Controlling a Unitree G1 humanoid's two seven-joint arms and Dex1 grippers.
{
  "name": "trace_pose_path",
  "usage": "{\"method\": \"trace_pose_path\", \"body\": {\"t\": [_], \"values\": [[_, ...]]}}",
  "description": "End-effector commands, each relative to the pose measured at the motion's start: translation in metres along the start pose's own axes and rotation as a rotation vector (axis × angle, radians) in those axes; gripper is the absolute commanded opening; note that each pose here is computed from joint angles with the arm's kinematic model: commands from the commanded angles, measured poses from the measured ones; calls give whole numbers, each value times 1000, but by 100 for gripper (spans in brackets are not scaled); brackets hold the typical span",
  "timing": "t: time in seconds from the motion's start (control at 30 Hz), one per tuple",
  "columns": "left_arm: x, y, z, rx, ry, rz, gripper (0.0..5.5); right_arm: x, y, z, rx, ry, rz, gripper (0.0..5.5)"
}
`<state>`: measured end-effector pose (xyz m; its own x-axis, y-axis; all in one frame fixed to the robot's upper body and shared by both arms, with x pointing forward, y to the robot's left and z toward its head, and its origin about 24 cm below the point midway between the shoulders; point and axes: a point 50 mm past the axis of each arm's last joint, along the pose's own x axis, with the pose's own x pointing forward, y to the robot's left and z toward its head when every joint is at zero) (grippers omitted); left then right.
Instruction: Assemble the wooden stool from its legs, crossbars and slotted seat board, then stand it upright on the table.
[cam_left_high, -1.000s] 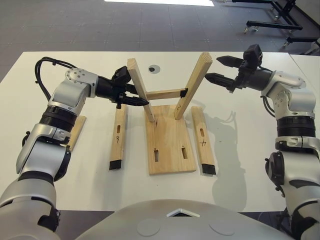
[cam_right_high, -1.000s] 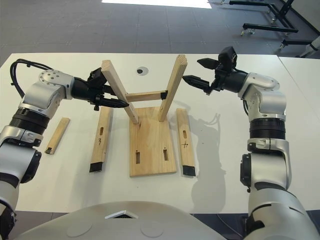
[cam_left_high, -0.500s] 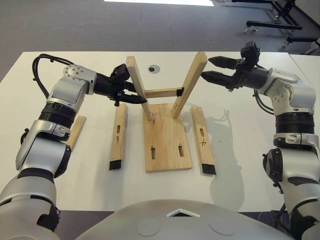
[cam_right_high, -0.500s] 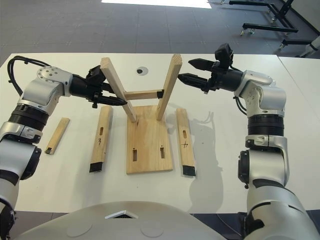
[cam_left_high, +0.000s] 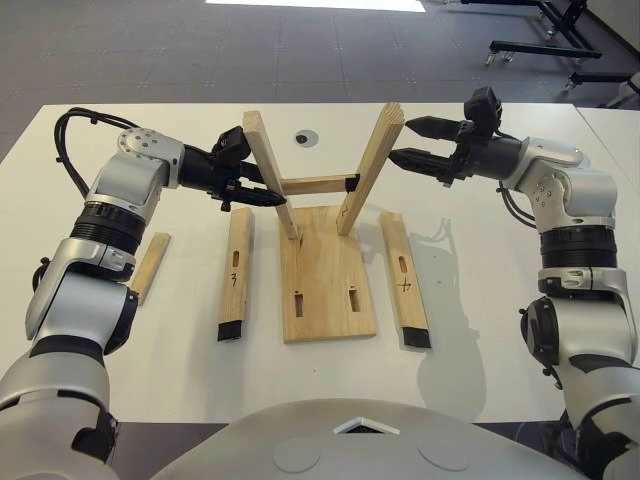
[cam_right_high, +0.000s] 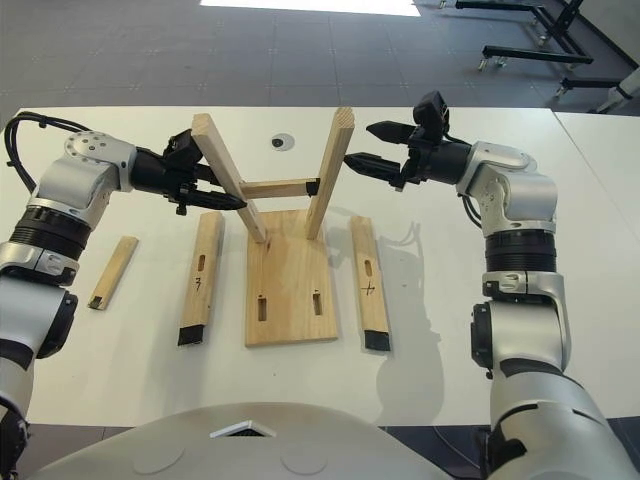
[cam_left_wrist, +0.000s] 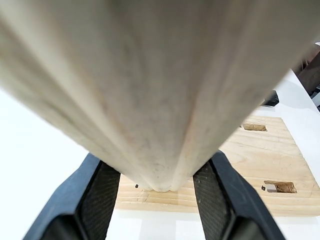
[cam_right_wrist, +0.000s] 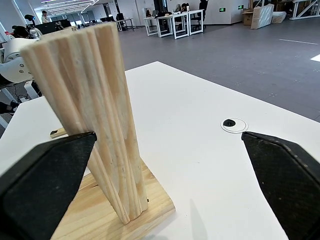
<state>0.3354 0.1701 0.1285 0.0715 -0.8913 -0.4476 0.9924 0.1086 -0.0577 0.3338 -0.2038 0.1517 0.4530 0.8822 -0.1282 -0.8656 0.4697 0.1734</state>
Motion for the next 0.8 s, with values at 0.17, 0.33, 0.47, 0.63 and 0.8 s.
{"method": "trace_pose_path", "body": {"t": [0.17,0.33,0.47,0.63,0.8], "values": [[49,-7,-29,-20,183,-23,294,54,41,0,-84,7,253,540],[43,1,-27,3,150,62,363,39,29,-1,-112,19,171,540],[32,6,-22,26,135,115,426,21,14,1,-150,25,73,540],[21,10,-19,49,125,159,494,6,2,5,-198,33,-10,540],[16,5,-19,62,112,158,524,-2,-10,9,-245,32,-131,540]]}}
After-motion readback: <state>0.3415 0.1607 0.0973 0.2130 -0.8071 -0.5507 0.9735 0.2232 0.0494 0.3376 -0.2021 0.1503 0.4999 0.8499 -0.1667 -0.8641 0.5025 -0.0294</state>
